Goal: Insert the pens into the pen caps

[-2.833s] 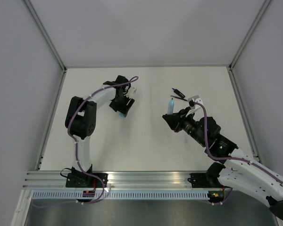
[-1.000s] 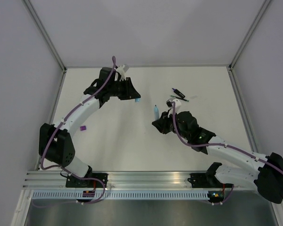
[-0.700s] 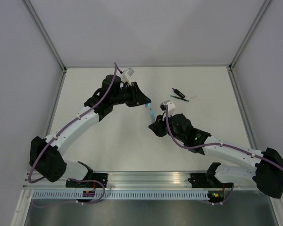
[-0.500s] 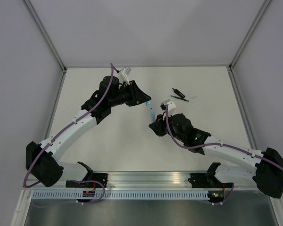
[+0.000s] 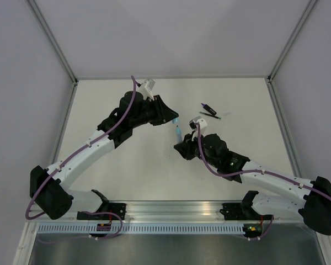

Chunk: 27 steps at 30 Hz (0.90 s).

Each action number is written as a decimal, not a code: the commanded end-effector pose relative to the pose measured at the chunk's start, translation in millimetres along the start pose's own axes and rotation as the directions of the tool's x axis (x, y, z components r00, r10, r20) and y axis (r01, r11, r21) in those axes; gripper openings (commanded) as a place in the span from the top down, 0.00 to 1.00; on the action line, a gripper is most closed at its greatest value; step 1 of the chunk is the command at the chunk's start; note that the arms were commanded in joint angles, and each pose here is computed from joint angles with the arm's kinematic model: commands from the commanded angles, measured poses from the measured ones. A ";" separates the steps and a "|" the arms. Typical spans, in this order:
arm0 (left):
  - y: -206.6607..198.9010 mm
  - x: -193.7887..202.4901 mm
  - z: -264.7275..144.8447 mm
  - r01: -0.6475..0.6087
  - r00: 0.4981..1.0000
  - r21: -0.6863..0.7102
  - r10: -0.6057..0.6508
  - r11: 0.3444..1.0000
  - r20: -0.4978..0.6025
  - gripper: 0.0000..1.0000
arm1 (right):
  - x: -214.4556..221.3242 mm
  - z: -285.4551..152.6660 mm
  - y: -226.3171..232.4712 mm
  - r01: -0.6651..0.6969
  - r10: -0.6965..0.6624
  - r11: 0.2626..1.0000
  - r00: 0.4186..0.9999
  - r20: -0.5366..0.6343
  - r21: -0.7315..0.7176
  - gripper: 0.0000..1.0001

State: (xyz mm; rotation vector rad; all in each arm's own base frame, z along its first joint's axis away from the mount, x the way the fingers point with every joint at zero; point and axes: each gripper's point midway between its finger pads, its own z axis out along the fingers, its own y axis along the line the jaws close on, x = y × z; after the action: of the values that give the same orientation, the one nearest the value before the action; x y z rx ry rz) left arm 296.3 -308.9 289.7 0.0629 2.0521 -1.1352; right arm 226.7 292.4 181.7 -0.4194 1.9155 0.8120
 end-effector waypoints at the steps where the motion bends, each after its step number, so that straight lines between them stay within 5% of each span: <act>1: -13.4 -5.0 2.8 0.001 1.000 0.033 -0.002 0.999 0.031 0.98 | -25.8 -2.7 9.4 -0.009 0.011 1.000 0.996 0.084 -0.019 1.00; 17: 17.7 37.8 15.8 -0.080 0.996 -0.022 0.080 0.997 -0.028 0.98 | -35.2 -9.4 0.5 -0.030 0.026 0.999 0.991 0.134 0.028 1.00; 27: -6.1 22.6 5.4 -0.061 0.998 0.043 0.061 0.997 0.016 0.98 | -28.8 -3.7 0.9 -0.024 0.021 0.999 0.995 0.099 0.030 1.00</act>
State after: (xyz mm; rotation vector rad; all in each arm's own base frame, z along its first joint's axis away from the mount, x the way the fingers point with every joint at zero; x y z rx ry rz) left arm 283.9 -322.4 251.2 0.1214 2.0745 -1.0993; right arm 230.7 284.5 191.1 -0.3652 1.8899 0.7822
